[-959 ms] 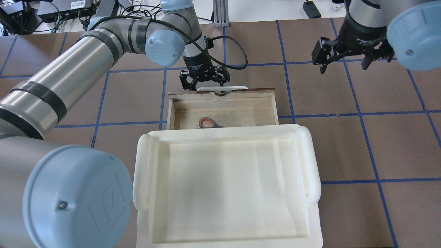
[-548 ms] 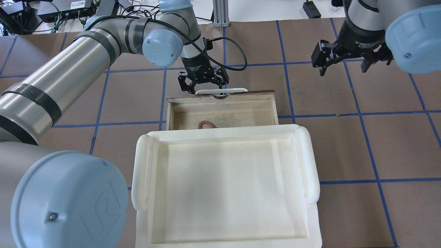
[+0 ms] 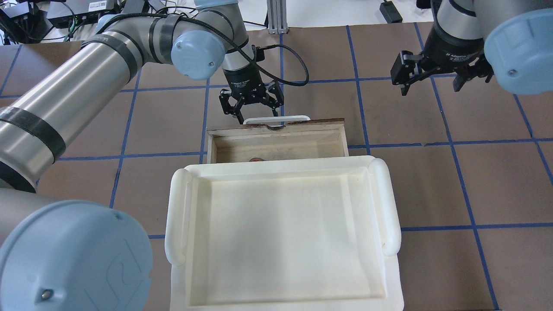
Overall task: Put scissors in drawer and close it
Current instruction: 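Lower the left gripper to the drawer front and push it closed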
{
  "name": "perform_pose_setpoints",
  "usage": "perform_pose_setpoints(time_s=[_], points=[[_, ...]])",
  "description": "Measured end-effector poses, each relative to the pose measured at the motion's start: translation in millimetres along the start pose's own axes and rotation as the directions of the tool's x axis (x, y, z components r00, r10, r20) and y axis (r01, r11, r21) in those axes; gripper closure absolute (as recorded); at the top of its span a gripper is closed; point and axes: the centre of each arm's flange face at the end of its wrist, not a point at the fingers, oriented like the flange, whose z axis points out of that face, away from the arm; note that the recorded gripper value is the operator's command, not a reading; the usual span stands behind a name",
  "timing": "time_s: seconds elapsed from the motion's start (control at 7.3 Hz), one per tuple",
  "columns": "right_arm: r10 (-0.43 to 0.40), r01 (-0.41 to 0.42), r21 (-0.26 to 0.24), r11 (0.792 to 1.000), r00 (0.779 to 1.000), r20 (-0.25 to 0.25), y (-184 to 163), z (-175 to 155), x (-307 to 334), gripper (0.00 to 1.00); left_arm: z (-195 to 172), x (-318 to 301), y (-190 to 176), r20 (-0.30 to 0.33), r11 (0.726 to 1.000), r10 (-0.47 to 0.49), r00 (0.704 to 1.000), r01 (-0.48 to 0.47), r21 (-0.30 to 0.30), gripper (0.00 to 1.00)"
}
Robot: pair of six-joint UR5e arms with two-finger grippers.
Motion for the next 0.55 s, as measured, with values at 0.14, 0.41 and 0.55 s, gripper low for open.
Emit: perform_pose_setpoints(time_s=[0.14,0.41,0.55], points=[[0.000,0.000,-0.002,1.000,1.000,0.000,0,0,0,0.00,0,-1,4,0.002,1.000,0.003,1.000,-0.003,-0.006,0.00],[0.000,0.000,-0.006,1.000,1.000,0.000,1,1,0,0.00,3,-3,10,0.004,1.000,0.004,1.000,-0.004,-0.016,0.00],[0.000,0.000,-0.007,1.000,1.000,0.001,1,1,0,0.00,4,-3,14,0.005,1.000,0.003,1.000,-0.003,-0.021,0.00]])
